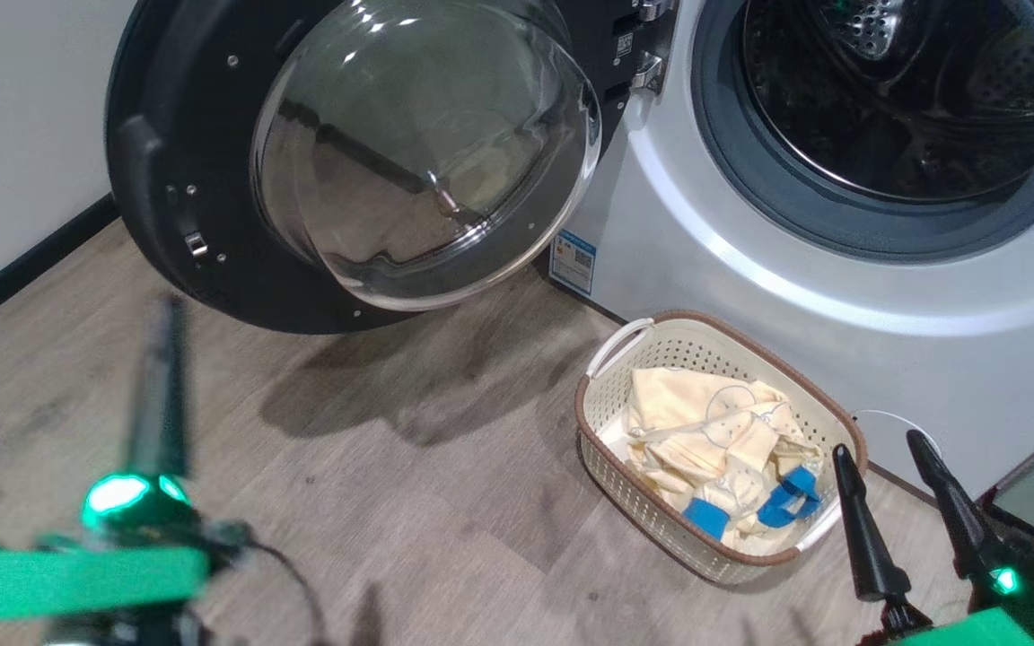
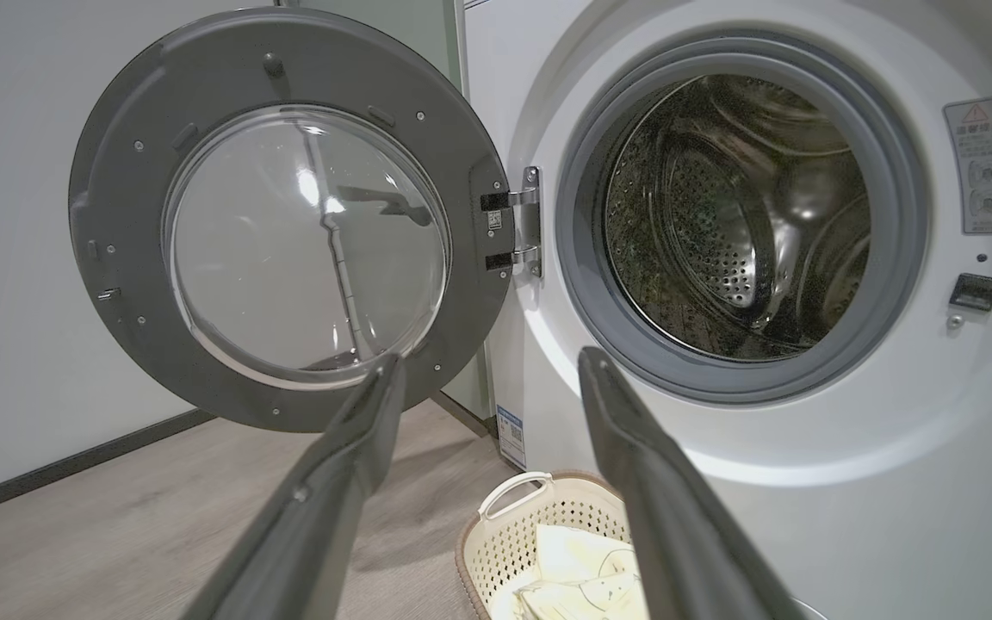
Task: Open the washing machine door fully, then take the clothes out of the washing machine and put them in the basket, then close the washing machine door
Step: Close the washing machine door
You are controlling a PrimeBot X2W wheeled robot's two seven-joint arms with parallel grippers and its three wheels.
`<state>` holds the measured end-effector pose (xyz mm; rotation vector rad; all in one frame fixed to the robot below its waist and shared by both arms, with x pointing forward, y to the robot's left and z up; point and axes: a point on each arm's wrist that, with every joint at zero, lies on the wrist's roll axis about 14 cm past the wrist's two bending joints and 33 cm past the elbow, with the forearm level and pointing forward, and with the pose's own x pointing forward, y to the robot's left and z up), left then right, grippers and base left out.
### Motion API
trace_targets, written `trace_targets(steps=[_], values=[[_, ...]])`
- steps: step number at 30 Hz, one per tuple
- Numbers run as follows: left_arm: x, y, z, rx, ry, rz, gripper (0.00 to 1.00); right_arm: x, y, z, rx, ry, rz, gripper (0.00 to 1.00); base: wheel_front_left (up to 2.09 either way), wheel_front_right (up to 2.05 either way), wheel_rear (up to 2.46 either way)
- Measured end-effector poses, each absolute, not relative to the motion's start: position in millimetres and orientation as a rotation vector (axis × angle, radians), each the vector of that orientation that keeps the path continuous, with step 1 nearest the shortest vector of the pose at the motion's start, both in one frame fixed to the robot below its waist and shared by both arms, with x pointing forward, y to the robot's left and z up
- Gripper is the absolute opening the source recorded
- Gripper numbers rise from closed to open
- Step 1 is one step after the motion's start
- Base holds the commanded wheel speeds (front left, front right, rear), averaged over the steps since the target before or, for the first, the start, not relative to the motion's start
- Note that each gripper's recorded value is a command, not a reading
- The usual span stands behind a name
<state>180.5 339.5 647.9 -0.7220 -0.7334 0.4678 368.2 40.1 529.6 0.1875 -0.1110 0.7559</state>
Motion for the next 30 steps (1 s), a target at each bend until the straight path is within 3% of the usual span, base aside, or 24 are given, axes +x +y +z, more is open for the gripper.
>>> trace_targets(steps=[5, 11, 30], values=[[149.2, 374.6, 694.4, -0.865, -0.972, 0.406, 0.00, 369.2, 39.6, 529.6, 0.188, -0.112, 0.755, 1.00, 0.00, 0.00, 0.00], [123.1, 422.3, 728.1, -0.884, -1.087, 0.400, 0.00, 371.9, 37.6, 528.9, 0.190, -0.112, 0.749, 1.00, 0.00, 0.00, 0.00], [174.9, 557.0, 680.4, -1.186, -0.828, 0.647, 0.00, 385.9, 15.7, 518.4, 0.171, -0.100, 0.688, 1.00, 0.00, 0.00, 0.00]])
